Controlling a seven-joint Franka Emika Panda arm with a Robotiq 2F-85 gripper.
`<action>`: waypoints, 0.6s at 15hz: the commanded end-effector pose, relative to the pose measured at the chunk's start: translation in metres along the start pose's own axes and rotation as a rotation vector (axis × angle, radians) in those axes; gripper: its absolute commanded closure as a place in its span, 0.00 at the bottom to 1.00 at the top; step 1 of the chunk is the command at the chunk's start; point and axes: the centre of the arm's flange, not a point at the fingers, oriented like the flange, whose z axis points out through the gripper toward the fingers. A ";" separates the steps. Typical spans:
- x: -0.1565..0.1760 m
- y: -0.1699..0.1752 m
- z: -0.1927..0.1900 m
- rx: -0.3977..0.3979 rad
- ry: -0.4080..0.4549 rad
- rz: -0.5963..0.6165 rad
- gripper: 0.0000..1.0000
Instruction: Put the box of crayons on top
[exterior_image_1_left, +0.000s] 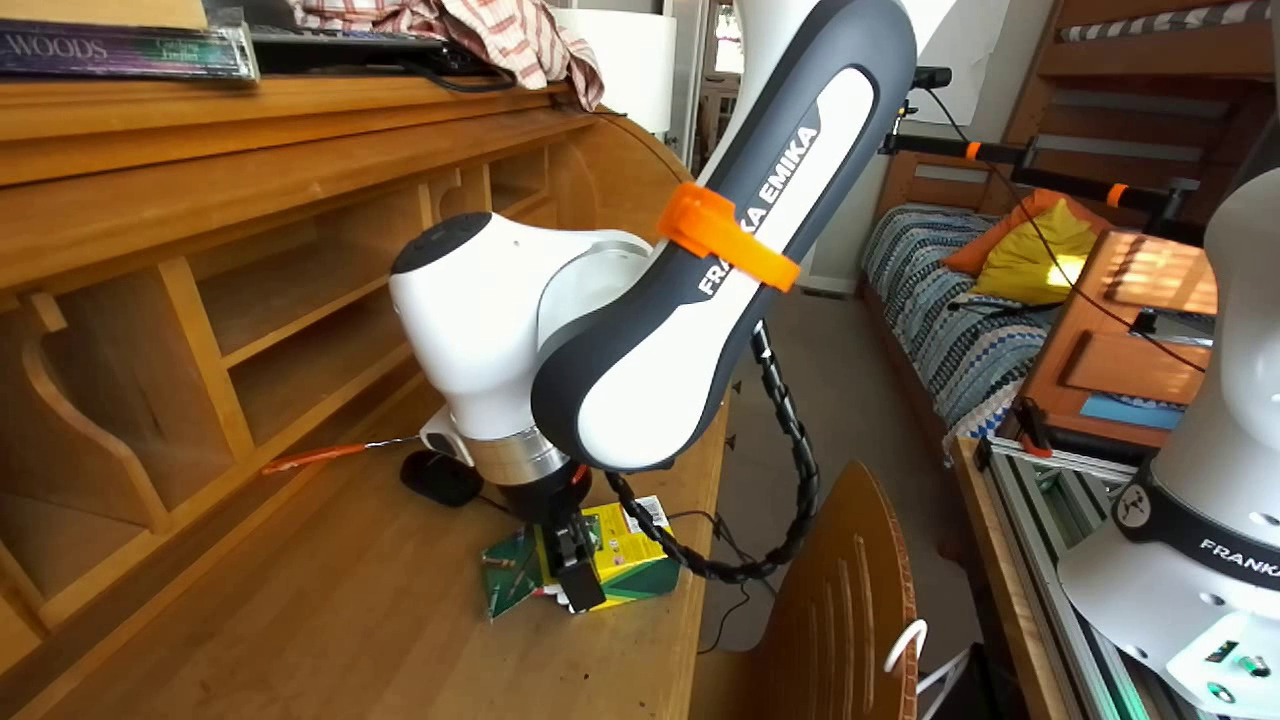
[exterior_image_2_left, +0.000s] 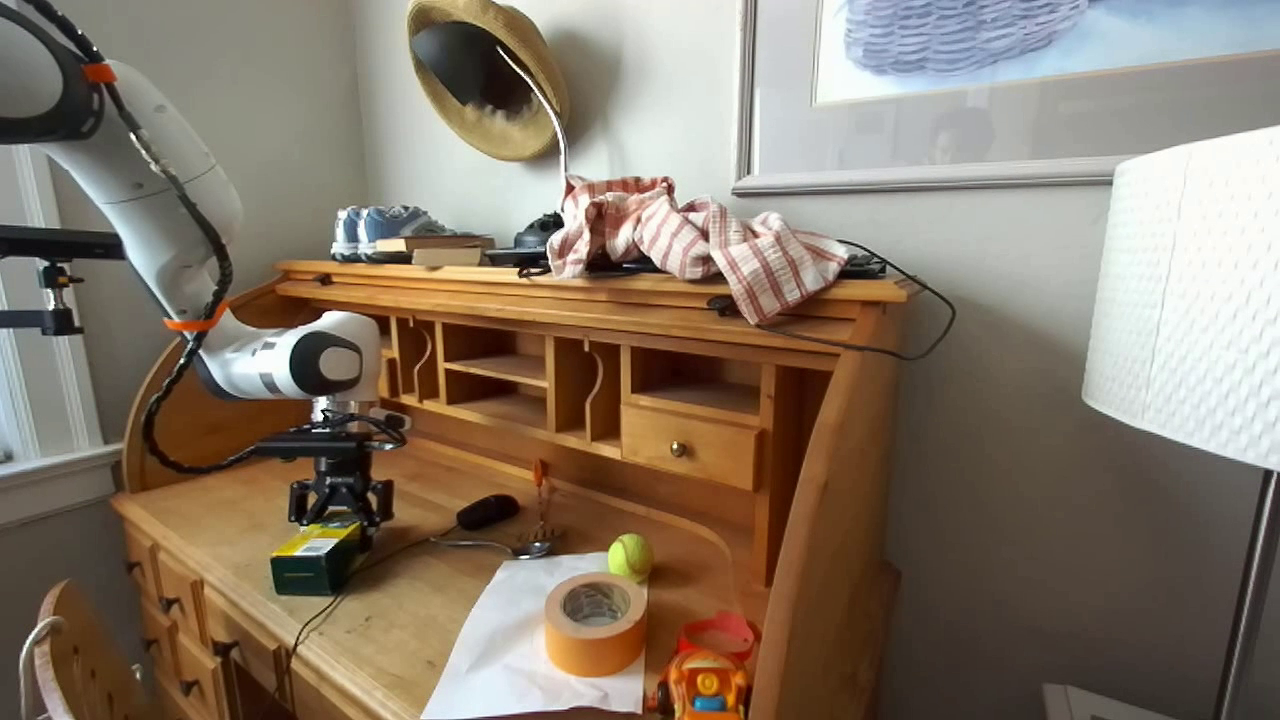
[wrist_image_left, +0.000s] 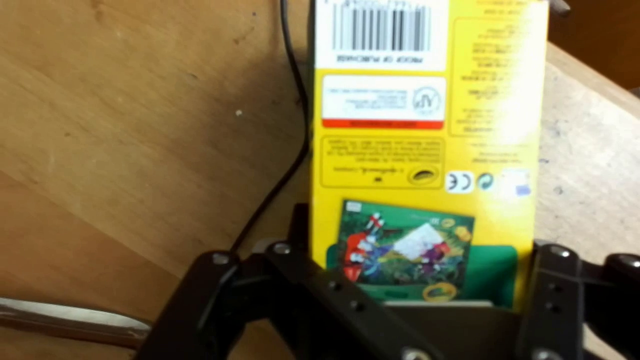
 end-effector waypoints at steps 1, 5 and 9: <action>-0.014 -0.015 -0.016 -0.031 0.029 -0.008 0.45; -0.030 -0.034 -0.051 -0.118 0.154 -0.020 0.45; -0.061 -0.048 -0.086 -0.189 0.368 0.009 0.45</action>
